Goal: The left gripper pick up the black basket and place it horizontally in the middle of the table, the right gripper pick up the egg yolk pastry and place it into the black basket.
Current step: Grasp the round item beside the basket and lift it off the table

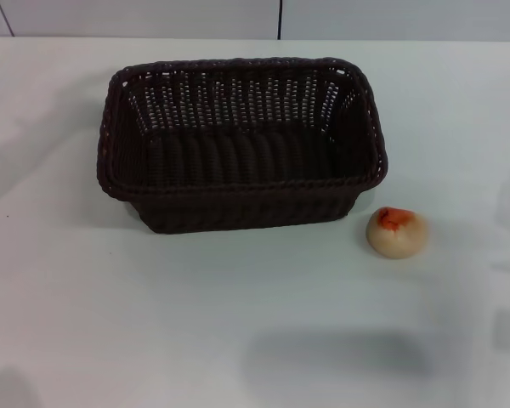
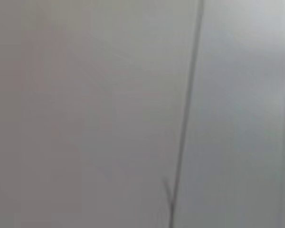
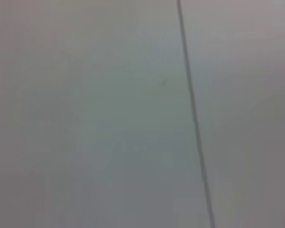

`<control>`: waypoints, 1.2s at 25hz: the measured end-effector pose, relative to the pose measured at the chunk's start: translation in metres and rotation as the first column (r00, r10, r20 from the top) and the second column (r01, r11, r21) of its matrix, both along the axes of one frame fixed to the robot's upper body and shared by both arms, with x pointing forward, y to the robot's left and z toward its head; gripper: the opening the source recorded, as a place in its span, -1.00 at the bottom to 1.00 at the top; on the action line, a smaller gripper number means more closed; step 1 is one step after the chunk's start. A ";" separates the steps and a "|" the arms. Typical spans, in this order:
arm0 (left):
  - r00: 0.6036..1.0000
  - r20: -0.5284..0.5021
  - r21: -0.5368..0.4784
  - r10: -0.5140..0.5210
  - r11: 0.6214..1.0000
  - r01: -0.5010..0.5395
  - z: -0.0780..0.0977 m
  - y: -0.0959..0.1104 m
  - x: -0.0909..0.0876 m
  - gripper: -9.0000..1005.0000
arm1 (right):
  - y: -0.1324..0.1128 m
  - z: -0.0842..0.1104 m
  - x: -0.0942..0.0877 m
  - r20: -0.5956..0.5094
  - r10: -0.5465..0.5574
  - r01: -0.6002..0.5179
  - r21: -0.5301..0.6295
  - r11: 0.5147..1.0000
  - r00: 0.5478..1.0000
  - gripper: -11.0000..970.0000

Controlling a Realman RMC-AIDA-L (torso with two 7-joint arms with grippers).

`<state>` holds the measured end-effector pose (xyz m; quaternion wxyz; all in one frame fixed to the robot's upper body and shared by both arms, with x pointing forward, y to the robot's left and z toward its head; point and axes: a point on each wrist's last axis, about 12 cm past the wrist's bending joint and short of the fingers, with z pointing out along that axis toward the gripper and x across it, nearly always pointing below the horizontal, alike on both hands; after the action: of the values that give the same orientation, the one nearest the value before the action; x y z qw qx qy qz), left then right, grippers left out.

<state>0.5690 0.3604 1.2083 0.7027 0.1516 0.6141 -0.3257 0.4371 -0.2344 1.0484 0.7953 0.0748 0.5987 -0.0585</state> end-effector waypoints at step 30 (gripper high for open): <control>0.977 -0.052 -0.112 0.205 0.971 -0.210 -0.065 0.036 -0.039 -0.15 | 0.070 -0.041 -0.023 -0.342 0.384 -0.352 0.154 0.923 0.857 -0.17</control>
<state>0.5299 0.3963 1.1432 0.7279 0.0388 0.6206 -0.2888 0.4137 -0.1646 1.0074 0.6621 -0.0191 0.7414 0.1075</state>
